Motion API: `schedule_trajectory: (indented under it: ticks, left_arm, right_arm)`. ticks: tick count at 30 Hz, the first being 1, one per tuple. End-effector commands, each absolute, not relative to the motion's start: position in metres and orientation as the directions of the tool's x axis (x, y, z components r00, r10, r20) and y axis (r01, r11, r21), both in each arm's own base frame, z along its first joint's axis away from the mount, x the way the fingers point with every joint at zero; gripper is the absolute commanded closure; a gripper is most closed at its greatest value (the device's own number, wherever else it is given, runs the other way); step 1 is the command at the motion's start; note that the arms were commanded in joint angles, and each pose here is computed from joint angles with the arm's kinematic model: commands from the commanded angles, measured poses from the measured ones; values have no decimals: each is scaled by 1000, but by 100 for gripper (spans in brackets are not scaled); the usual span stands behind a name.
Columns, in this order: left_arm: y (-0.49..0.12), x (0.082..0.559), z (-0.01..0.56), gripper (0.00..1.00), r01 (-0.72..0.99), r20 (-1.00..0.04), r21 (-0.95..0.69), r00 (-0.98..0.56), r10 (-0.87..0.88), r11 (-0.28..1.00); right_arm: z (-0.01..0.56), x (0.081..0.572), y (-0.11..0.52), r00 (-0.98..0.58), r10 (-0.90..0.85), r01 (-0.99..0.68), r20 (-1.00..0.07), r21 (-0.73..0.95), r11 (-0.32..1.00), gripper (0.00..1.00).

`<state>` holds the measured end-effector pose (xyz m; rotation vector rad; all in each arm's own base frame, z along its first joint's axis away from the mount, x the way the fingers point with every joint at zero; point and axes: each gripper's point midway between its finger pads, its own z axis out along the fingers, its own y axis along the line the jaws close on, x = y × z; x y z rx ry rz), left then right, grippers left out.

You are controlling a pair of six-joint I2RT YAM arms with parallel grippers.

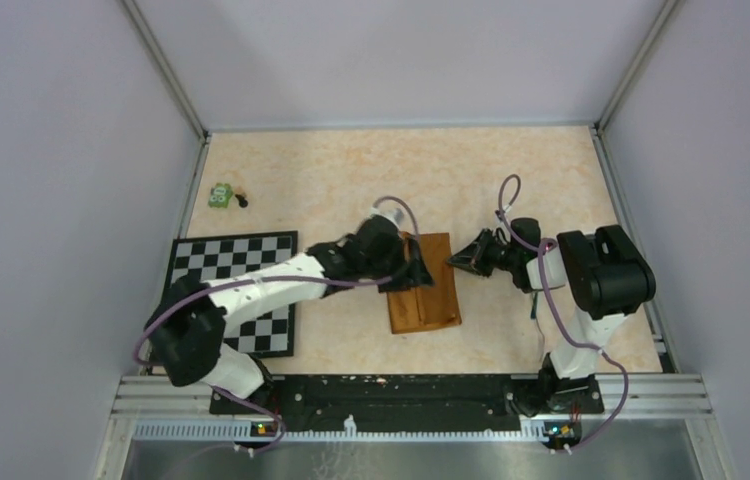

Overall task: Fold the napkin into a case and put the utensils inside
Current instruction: Pass from the left arm to the right, then fold the 2/3-rectangle-folded napkin at the center of the board.

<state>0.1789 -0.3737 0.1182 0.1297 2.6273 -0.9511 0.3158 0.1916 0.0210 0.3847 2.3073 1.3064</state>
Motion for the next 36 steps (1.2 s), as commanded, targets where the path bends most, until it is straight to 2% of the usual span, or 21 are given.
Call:
schedule_trajectory:
  ticks: [1, 4, 7, 11, 20, 28, 36]
  left_arm:
    - [-337, 240, 157, 35, 191, -397, -766, -891, -219, 613]
    - [-318, 273, 157, 52, 189, -417, -789, -863, -285, 584]
    - [-314, 296, 153, 60, 204, -442, -792, -843, -308, 576]
    - [-321, 316, 135, 76, 216, -448, -775, -850, -277, 593]
    - [-332, 340, 75, 99, 168, -403, -757, -881, -249, 631]
    - [-325, 334, 28, 100, 73, -329, -728, -910, -253, 682]
    - [-323, 333, 19, 100, 67, -327, -716, -912, -248, 695]
  right_arm:
    - [32, 331, 192, -837, 417, -73, -355, 827, 558, 100]
    - [32, 334, 191, -837, 393, -92, -380, 806, 585, 100]
    - [30, 338, 186, -838, 369, -95, -403, 773, 627, 100]
    - [31, 345, 184, -836, 336, -116, -433, 739, 663, 100]
    - [43, 356, 182, -832, 269, -142, -485, 654, 743, 100]
    - [71, 360, 199, -820, 200, -168, -536, 560, 811, 100]
    - [80, 348, 234, -832, 179, -129, -524, 498, 858, 100]
